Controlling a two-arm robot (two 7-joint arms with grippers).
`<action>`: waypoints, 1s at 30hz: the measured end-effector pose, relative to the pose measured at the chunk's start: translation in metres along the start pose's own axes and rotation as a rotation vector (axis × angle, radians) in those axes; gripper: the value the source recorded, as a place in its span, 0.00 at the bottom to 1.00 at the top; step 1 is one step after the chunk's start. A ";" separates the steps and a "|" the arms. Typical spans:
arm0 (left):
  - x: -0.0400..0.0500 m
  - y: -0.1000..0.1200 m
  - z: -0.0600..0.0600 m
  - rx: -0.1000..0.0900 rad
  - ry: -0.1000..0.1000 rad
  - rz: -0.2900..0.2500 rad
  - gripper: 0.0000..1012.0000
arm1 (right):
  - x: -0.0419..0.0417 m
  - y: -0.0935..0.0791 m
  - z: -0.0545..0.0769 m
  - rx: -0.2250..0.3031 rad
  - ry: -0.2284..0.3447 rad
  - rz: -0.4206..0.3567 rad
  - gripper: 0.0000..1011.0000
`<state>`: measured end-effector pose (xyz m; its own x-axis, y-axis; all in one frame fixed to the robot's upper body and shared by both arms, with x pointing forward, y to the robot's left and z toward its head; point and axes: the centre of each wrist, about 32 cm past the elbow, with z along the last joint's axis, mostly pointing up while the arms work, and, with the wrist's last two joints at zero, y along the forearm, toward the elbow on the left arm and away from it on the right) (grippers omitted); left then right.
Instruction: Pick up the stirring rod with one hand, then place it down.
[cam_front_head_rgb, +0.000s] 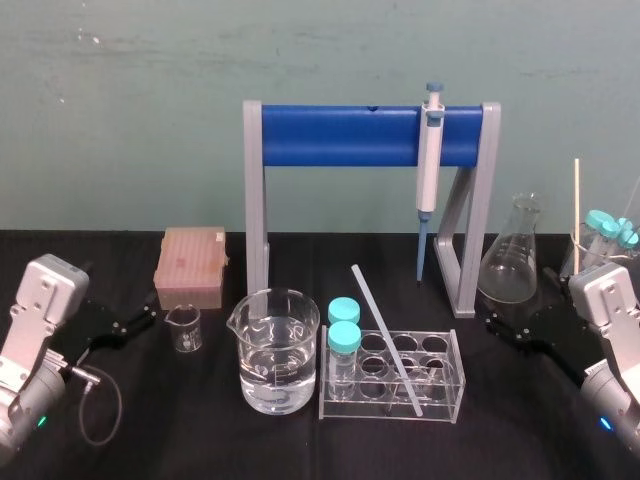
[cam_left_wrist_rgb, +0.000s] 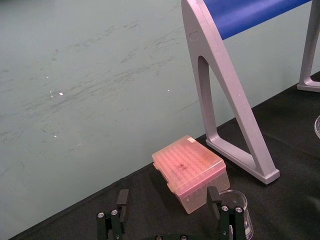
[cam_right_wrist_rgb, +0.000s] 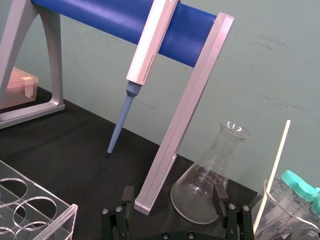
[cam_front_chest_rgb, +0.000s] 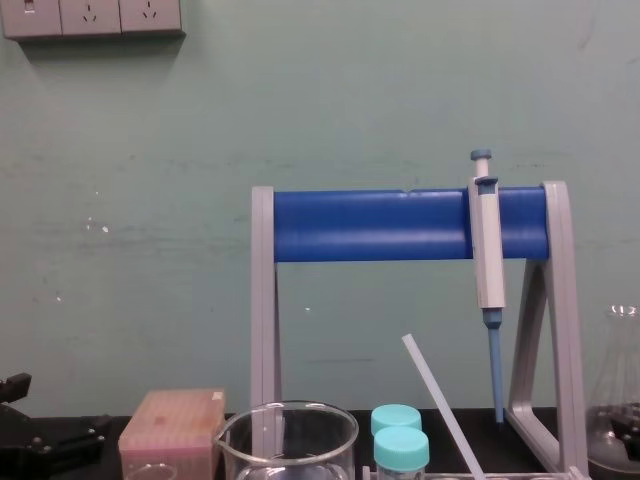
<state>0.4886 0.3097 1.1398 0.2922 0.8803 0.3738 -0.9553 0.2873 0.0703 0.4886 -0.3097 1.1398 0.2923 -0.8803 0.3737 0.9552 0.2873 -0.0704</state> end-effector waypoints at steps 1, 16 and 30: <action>0.0000 0.000 0.000 0.000 0.000 0.000 0.99 | 0.0000 0.000 0.000 0.000 0.000 0.000 0.99; 0.0000 0.000 0.000 0.000 0.000 0.000 0.99 | 0.0000 0.000 0.000 0.000 0.000 0.000 0.99; 0.0000 0.000 0.000 0.000 0.000 0.000 0.99 | 0.0000 0.000 0.000 0.000 0.000 0.000 0.99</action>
<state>0.4886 0.3096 1.1398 0.2923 0.8803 0.3737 -0.9552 0.2874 0.0703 0.4886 -0.3097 1.1398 0.2923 -0.8803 0.3737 0.9553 0.2873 -0.0703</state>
